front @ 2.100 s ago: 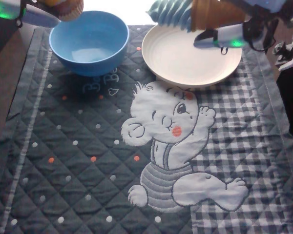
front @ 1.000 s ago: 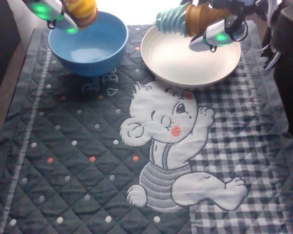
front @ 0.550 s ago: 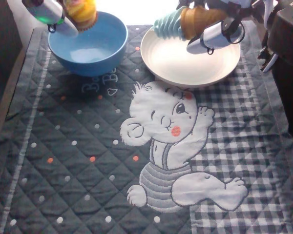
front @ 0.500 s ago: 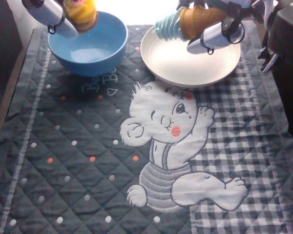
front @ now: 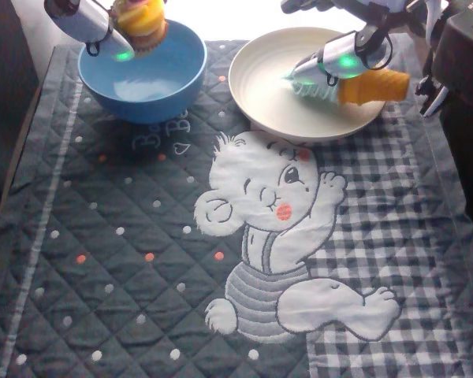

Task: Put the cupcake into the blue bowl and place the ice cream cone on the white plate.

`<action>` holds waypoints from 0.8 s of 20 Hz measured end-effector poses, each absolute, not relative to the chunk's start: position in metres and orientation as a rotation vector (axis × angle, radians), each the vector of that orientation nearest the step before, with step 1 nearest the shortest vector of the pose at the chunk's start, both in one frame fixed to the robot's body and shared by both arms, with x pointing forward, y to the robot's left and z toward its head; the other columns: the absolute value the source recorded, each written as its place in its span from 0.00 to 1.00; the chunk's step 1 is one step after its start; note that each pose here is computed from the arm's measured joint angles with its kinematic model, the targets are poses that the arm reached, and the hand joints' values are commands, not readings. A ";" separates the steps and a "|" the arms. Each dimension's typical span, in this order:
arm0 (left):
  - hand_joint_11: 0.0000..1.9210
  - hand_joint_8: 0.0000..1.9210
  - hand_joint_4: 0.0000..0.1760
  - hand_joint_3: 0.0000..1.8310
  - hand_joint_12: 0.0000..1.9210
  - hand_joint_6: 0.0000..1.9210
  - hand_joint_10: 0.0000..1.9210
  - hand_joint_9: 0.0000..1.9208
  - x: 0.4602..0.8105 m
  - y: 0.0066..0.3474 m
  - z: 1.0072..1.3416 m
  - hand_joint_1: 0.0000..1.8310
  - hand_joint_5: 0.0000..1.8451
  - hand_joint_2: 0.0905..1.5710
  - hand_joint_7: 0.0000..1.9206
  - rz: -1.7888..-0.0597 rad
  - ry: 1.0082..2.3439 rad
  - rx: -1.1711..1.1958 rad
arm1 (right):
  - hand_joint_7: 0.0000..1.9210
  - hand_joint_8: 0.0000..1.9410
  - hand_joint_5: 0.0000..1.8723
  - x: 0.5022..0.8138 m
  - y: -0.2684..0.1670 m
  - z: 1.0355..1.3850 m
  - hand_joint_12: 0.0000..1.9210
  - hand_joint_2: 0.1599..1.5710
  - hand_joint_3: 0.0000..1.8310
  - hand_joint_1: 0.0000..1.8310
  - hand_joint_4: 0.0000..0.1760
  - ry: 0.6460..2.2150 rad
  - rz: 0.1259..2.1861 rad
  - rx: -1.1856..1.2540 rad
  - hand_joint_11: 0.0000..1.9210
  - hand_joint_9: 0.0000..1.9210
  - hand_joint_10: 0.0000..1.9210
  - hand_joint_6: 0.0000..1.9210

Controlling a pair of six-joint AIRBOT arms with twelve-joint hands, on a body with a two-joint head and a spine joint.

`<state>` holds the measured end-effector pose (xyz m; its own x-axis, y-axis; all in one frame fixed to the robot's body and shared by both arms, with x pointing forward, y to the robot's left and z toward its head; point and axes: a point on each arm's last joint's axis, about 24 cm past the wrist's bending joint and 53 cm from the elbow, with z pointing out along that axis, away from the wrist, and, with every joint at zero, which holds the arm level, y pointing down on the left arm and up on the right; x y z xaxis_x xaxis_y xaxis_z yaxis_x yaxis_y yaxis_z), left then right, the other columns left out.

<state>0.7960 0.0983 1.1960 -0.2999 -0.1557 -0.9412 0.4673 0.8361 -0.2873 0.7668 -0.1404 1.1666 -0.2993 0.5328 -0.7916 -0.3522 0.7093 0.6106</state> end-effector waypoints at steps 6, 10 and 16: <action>0.18 0.00 0.00 0.00 0.45 0.00 0.00 0.35 0.796 0.098 1.195 0.66 0.38 0.54 0.34 -0.625 1.777 0.241 | 0.38 0.00 0.39 0.767 -0.140 1.166 0.54 0.50 0.00 0.52 0.00 1.661 0.877 0.147 0.23 0.40 0.00 0.00; 0.15 0.00 0.00 0.00 0.44 0.00 0.00 0.34 0.795 0.099 1.193 0.65 0.36 0.53 0.34 -0.622 1.781 0.242 | 0.39 0.00 0.38 0.767 -0.140 1.166 0.54 0.51 0.00 0.52 0.00 1.661 0.877 0.147 0.23 0.41 0.00 0.00; 0.24 0.00 0.00 0.00 0.38 0.00 0.00 0.40 0.795 0.103 1.199 0.61 0.39 0.53 0.38 -0.659 1.767 0.216 | 0.39 0.00 0.40 0.759 -0.128 1.170 0.48 0.50 0.00 0.58 0.00 1.649 0.911 0.138 0.19 0.39 0.00 0.00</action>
<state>0.7947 0.1032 1.1991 -0.3045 -0.1884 -0.9337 0.4688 0.8237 -0.3190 0.7592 -0.1283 1.1699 -0.3056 0.5417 -0.7831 -0.3748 0.6876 0.6219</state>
